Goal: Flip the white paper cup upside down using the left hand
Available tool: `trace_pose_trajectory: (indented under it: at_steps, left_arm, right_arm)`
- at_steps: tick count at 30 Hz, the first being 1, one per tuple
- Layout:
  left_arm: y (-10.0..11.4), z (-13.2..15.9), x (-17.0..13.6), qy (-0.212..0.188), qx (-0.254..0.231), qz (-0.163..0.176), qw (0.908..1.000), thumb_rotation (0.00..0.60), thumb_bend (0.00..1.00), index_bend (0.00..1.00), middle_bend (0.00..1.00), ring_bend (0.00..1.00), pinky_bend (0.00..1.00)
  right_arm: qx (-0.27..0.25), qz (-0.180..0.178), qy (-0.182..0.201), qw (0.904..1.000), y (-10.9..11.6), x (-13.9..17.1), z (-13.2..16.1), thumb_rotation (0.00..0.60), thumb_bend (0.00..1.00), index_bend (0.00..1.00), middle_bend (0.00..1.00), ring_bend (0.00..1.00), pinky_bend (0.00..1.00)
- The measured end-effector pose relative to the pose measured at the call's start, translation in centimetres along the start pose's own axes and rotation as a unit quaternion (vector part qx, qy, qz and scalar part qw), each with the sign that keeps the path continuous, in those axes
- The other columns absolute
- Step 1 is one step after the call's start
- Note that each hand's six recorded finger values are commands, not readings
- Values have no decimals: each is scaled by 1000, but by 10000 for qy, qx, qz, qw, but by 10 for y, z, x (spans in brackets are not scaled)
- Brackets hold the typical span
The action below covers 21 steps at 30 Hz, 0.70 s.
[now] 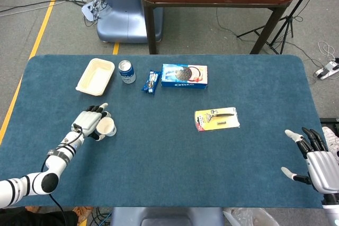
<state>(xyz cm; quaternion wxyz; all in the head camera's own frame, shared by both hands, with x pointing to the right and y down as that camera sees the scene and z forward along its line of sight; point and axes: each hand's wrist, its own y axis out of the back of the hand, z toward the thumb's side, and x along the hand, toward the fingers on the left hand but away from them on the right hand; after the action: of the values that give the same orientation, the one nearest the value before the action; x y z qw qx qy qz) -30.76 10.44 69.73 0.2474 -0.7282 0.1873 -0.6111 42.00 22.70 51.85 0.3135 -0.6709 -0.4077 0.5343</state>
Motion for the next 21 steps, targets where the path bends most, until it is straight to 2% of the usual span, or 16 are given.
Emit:
trace_pose_trajectory:
  at_steps: [13, 17, 21]
  left_arm:
    - [7, -1, 3, -35, -192, 246, 9995, 600, 230, 341, 0, 0, 0]
    - [9, 4, 3, -157, -522, 325, 9980, 600, 230, 344, 0, 0, 0]
    - [9, 10, 4, -317, -1105, 333, 9928, 600, 229, 347, 0, 0, 0]
  right_arm:
    - [2, -22, -13, 10000, 1, 2, 0, 600, 103, 170, 227, 18, 0]
    - [-4, -28, -30, 10000, 1, 3, -1, 600, 103, 170, 227, 18, 0]
    - [-18, -34, -57, 10000, 1, 4, -3, 600, 103, 170, 227, 18, 0]
